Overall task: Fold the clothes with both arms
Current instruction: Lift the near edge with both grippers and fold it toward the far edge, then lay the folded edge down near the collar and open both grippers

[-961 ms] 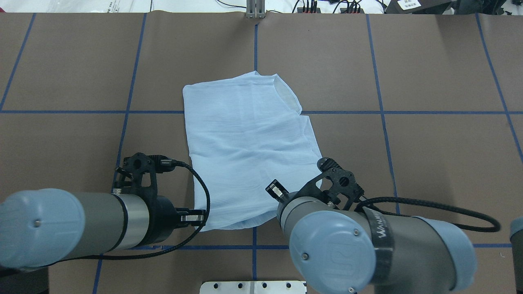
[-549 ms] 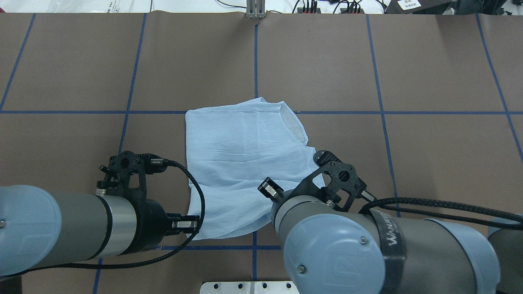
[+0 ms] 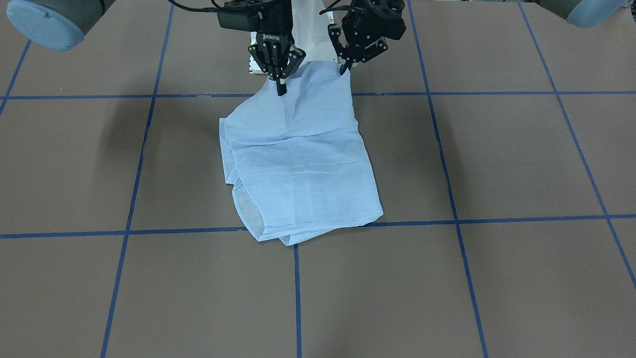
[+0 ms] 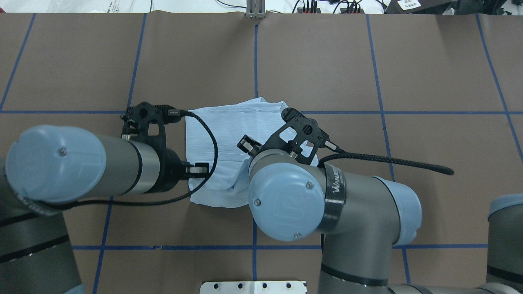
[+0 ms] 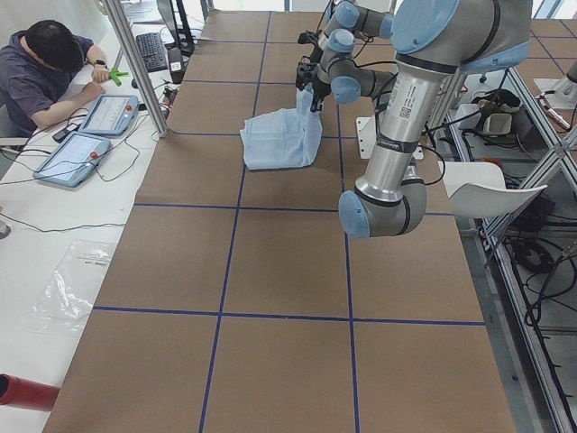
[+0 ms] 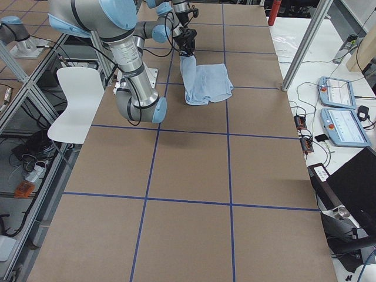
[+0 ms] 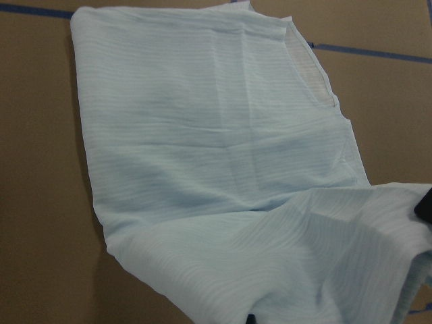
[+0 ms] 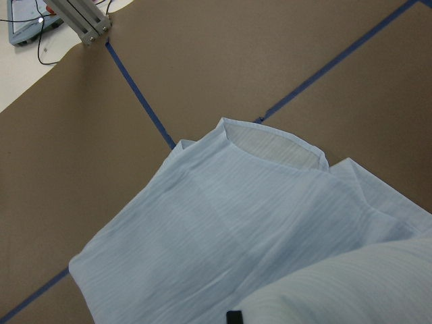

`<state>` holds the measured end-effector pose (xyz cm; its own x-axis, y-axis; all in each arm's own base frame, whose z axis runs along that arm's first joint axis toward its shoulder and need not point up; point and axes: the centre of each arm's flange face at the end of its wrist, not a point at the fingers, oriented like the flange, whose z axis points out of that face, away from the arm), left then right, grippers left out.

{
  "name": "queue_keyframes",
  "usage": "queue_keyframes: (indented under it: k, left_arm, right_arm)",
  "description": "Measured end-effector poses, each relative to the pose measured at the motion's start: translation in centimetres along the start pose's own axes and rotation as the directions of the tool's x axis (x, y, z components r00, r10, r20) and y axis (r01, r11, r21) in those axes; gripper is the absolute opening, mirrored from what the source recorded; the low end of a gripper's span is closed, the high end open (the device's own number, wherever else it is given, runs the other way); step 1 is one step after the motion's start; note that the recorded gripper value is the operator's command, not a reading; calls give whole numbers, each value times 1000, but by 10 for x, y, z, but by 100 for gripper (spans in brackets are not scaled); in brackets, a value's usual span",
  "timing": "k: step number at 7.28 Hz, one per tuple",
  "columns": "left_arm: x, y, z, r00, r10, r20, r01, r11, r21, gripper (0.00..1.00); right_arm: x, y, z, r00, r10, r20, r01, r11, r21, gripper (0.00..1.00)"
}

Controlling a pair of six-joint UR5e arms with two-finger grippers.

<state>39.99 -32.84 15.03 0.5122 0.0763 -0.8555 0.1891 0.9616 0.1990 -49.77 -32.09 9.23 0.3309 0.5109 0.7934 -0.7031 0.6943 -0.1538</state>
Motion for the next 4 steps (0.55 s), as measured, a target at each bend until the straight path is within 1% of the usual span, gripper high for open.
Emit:
queue_keyframes:
  k: [2, 4]
  left_arm:
    - [-15, -64, 35, 996, 13, 92, -19, 998, 63, 0]
    - [-29, -118, 82, 989, 3, 148, -18, 995, 103, 0]
  right_arm:
    - [-21, -24, 58, 999, -45, 6, 45, 997, 59, 0]
    - [-55, -39, 124, 998, -63, -5, 63, 992, 107, 0]
